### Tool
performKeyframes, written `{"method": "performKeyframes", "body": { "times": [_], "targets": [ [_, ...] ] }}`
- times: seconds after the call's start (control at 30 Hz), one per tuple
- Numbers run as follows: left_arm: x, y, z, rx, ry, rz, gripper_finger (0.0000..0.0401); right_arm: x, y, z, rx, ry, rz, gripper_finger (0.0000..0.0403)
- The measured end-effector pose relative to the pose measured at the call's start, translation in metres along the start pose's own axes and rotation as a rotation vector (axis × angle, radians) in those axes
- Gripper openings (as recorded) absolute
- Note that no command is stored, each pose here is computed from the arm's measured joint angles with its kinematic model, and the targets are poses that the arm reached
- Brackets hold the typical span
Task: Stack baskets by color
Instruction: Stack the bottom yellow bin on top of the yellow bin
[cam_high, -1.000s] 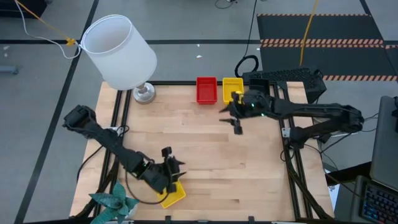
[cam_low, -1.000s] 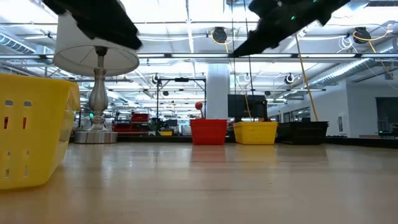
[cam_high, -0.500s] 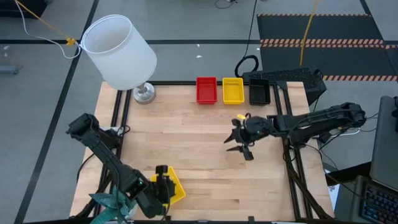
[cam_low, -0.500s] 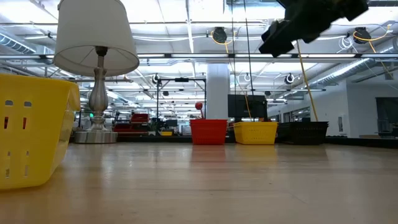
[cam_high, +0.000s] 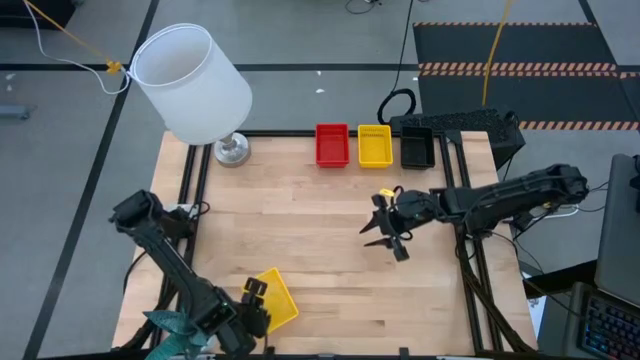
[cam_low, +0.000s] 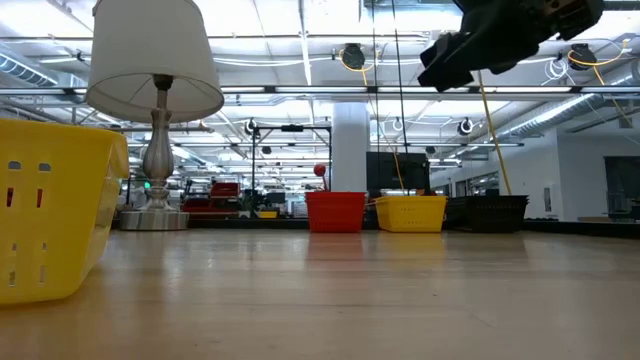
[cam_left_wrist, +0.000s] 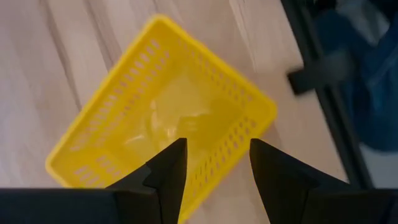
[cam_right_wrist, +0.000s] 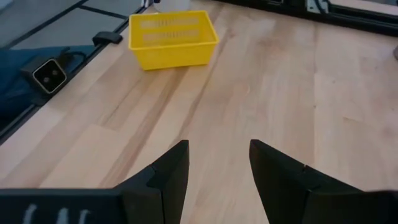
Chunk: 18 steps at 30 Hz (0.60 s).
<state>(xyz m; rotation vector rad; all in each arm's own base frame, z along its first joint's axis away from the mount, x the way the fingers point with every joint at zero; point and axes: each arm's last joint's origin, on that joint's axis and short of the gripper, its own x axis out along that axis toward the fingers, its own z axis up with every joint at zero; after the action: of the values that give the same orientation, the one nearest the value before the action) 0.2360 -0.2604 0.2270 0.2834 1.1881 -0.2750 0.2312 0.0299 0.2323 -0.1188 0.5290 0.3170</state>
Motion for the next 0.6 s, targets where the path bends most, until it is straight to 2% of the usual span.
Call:
{"method": "performKeyframes", "body": {
  "times": [0.1, 0.47, 0.6],
  "targets": [
    [-0.001, -0.004, -0.007, 0.046, 0.044, 0.008, 0.0177, 0.000, 0.000, 0.002, -0.003, -0.017, -0.003, 0.0164],
    [0.018, 0.001, -0.028, 0.106, 0.136, 0.034, 0.0177, 0.000, 0.000, 0.003, -0.007, -0.032, -0.004, 0.0164],
    [0.022, 0.002, -0.030, 0.147, 0.139, 0.034, 0.0160, 0.000, 0.000, 0.003, -0.008, -0.032, -0.004, 0.0164]
  ]
}}
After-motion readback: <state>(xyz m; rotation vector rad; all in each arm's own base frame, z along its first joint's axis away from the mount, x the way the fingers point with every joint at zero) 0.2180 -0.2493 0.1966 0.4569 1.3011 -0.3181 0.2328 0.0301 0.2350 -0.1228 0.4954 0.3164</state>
